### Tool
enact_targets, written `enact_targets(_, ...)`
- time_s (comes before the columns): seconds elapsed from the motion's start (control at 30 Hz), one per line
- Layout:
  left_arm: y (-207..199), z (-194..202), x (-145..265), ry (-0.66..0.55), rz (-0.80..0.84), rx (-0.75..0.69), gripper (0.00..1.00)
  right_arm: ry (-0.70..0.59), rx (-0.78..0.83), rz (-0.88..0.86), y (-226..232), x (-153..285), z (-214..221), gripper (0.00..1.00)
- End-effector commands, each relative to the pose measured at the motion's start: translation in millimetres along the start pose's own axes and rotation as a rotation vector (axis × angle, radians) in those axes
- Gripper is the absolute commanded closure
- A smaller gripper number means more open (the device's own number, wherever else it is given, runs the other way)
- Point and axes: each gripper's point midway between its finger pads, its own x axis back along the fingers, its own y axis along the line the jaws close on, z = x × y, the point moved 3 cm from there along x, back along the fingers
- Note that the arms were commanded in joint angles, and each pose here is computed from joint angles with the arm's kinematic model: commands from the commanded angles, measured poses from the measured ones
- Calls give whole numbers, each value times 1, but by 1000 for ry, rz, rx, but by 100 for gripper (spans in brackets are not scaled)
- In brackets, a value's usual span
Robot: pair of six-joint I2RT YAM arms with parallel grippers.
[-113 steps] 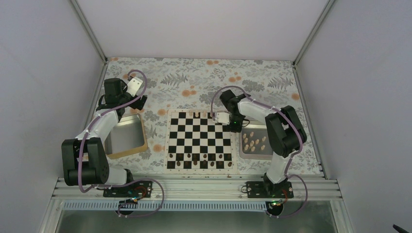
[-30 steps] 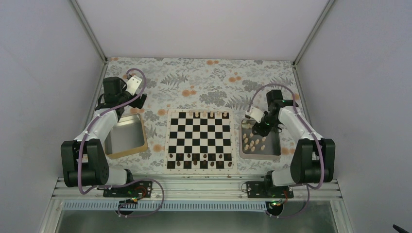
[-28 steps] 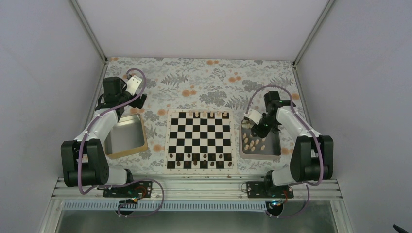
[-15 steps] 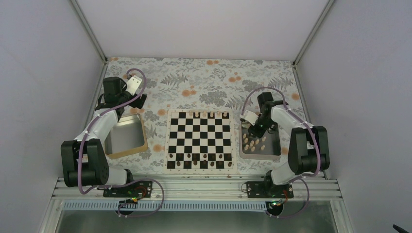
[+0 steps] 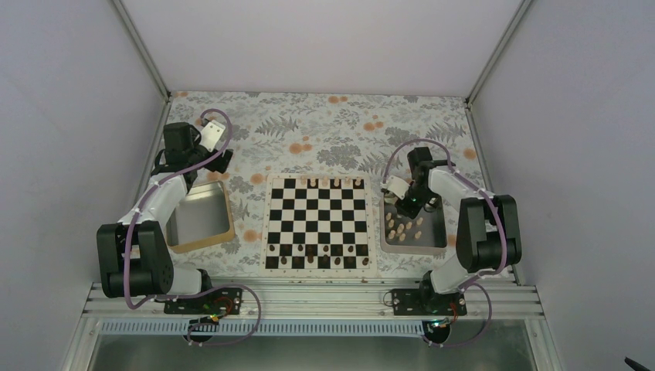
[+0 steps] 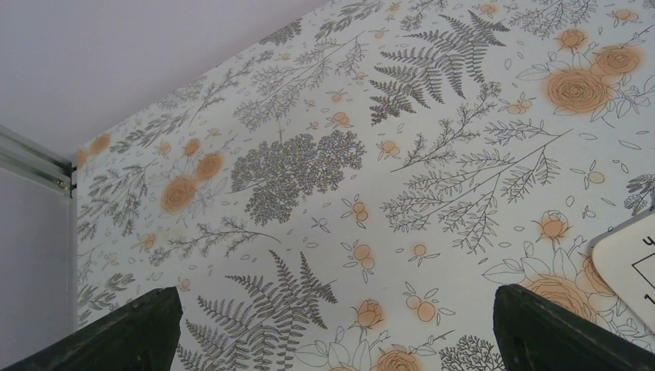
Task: Set up the chess pieces on the board
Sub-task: Pick up the chess piece from the storage box, then place the chess piece on the chessboard.
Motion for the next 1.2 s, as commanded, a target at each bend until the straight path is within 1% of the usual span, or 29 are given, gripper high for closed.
enact_targets(0.0,2,-3,-1,-21,5,-12,0,8,13,23,-1,5,-3,88)
enact_targets(0.3,2,-5,1,-30,4,-13,0,9,43,89,-5,45,-16,91)
enact_targets(0.4,2,-6,2,-33,5,-16,0,-9,73,111,-7,62,-32,91)
enact_targets(0.53,2,-7,3,-38,4,-14,0,-34,126,112,-3,71,-60,91)
enact_targets(0.67,3,-7,5,-42,3,-12,0,-43,181,97,4,64,-88,90)
enact_targets(0.9,3,-7,4,-42,7,-8,0,-72,260,54,16,31,-136,90)
enact_targets(1.0,3,-6,3,-38,6,-7,0,-86,274,43,19,19,-147,90)
enact_targets(1.17,3,-3,-1,-29,9,-7,0,-80,285,26,18,2,-152,89)
